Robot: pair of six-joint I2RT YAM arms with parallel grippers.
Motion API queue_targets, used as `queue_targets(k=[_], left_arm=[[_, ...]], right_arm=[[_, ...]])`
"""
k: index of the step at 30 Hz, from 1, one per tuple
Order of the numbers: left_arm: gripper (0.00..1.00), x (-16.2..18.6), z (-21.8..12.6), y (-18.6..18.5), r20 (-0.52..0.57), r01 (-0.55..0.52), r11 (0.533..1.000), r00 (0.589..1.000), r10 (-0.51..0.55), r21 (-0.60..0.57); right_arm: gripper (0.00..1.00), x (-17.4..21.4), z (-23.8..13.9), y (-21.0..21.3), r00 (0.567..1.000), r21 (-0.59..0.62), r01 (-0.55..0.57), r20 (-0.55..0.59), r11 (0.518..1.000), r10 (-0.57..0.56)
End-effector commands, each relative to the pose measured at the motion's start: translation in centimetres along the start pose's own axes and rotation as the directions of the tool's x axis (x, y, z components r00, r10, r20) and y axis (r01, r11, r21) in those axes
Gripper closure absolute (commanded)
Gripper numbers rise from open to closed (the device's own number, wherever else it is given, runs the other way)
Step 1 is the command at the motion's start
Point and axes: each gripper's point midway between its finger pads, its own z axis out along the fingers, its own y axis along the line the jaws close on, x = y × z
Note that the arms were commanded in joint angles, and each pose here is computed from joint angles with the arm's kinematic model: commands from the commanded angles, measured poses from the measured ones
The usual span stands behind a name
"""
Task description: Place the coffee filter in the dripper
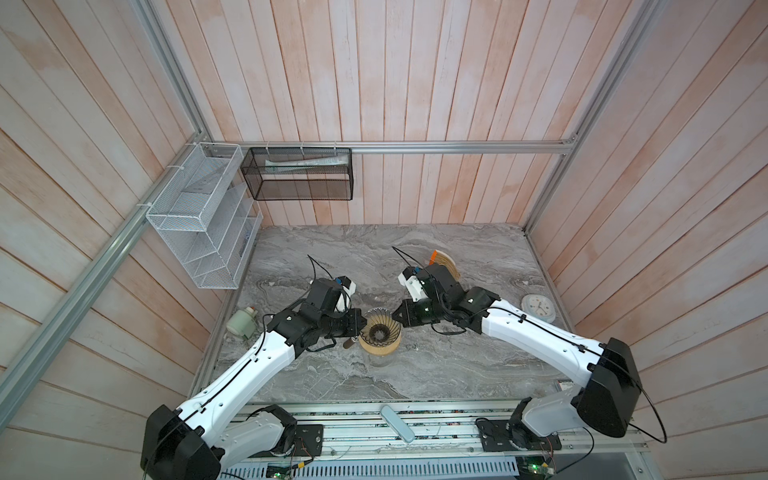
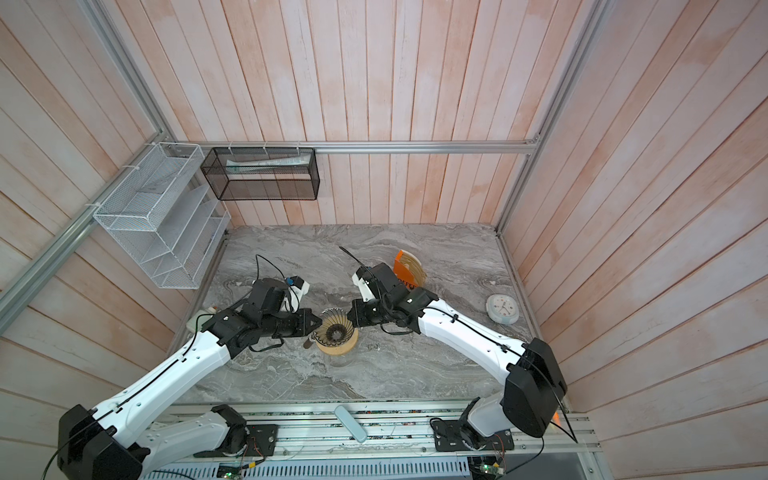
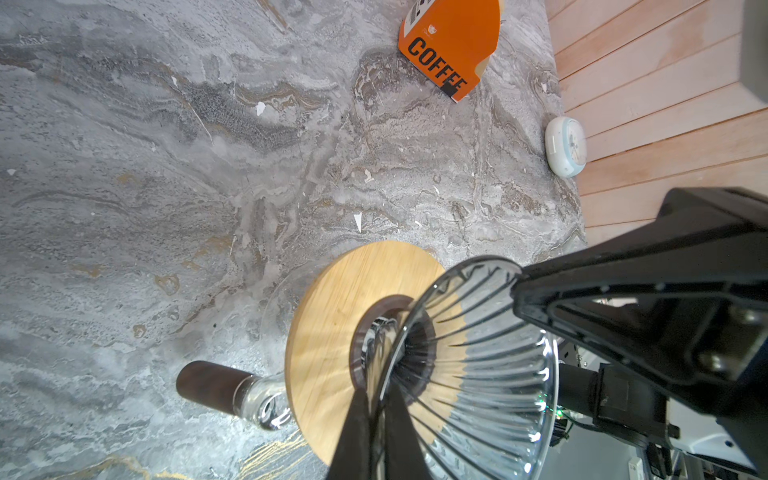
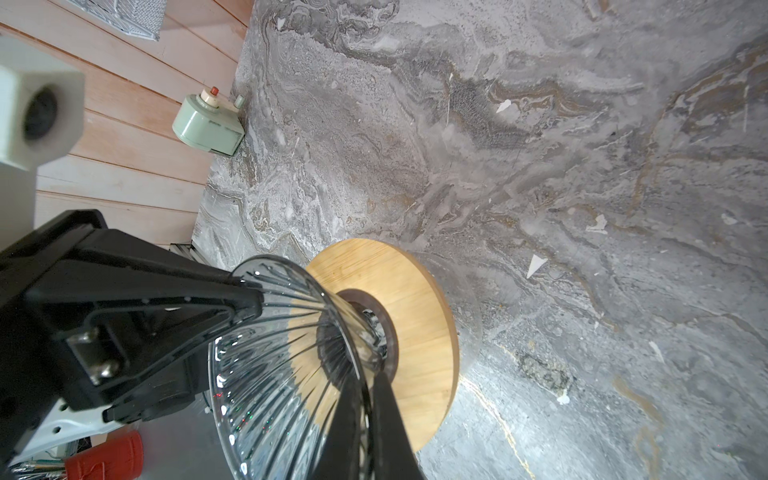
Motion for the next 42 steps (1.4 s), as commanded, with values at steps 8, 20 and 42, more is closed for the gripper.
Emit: queue_targets(k=[8, 20, 42], left_arm=[[1.00, 4.7, 1.8, 3.1, -0.159, 0.012, 0.996, 0.987, -0.026, -0.087], [1.00, 4.5, 2.1, 3.2, -0.157, 0.015, 0.995, 0.987, -0.030, -0.094], [1.00, 4.2, 1.5, 3.1, -0.143, 0.015, 0.995, 0.989, -0.029, -0.099]], right_arm=[[1.00, 2.9, 2.4, -3.4, 0.995, 0.100, -0.052, -0.077, 0.994, 0.060], [1.00, 2.9, 2.6, -3.8, 0.996, 0.115, -0.038, -0.077, 0.993, 0.047], [0.71, 0.9, -1.7, -0.4, 0.998, 0.015, -0.057, -0.006, 0.998, 0.057]])
